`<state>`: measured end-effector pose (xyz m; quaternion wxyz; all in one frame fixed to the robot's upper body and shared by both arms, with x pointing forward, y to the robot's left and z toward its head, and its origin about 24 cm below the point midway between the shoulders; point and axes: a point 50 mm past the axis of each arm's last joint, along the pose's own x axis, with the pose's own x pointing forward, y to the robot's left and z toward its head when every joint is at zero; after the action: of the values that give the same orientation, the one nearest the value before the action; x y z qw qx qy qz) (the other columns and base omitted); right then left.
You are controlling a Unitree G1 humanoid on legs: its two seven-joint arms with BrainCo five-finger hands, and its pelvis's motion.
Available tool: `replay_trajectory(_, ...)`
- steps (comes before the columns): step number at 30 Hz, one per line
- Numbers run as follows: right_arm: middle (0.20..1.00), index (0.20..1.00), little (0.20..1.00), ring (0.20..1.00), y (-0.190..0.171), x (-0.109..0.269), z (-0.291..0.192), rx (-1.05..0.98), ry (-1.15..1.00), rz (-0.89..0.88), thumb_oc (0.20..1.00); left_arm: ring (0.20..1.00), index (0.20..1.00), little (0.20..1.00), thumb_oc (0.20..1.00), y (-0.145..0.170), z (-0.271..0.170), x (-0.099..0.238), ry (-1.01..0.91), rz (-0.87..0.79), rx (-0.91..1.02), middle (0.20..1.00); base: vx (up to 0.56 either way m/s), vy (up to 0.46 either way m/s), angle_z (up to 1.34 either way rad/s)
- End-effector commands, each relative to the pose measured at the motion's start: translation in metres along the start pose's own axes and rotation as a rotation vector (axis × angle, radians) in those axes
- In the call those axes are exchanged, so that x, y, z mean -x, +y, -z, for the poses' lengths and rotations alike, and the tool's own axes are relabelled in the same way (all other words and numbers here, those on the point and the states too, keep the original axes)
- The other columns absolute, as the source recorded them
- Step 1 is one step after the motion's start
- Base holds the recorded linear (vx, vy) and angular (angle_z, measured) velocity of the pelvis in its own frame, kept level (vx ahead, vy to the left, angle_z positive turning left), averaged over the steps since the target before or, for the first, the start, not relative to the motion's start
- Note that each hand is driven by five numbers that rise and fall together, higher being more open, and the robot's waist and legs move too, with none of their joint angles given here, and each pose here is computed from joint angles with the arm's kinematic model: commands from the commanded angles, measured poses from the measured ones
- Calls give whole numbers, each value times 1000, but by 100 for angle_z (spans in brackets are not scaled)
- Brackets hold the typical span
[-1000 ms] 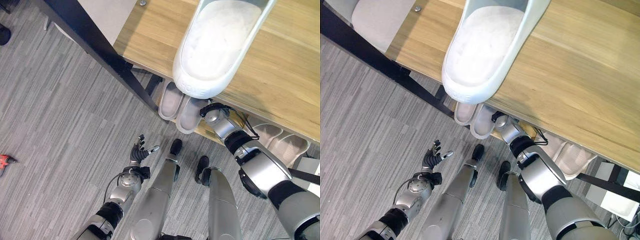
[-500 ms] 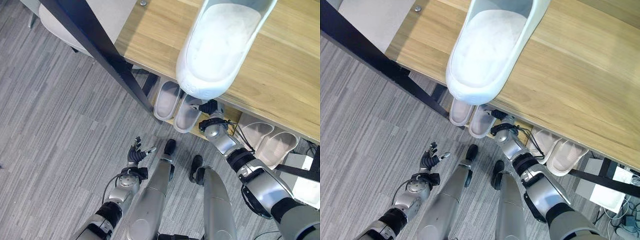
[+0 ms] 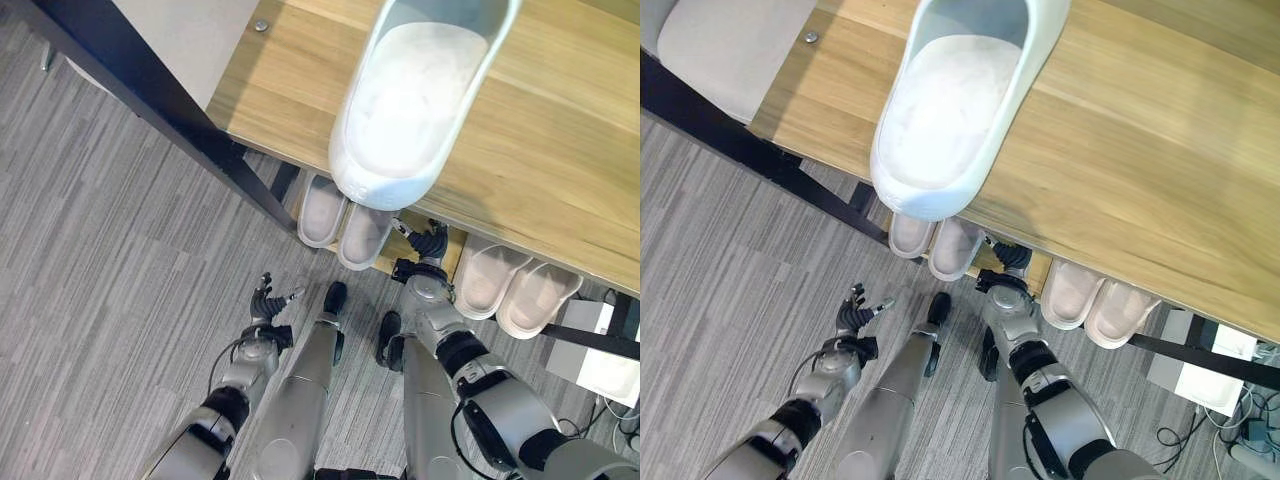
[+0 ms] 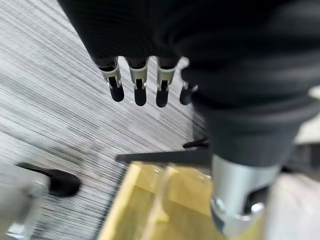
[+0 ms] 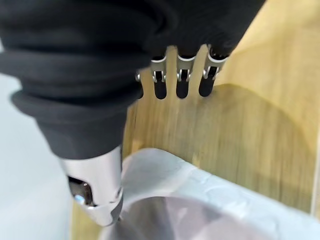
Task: Arrange the slippers neatly on the shoe rack.
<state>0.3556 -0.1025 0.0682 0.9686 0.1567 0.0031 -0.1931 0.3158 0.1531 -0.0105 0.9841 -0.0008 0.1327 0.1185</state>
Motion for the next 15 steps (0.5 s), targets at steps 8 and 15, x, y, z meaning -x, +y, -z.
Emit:
replay_trajectory(8,1000,1000,1000,1000,45,16,6,-190,123,-150,1000,1000,1000,1000,1000,-42,-29,-9,-45,35,56,1000,4,-1,0)
replay_trajectory(15,1000,1000,1000,1000,71,13,-24,-193,35,-216,1000,1000,1000,1000,1000,-50,-37,-11,-58,48,50,1000,18,-10,1)
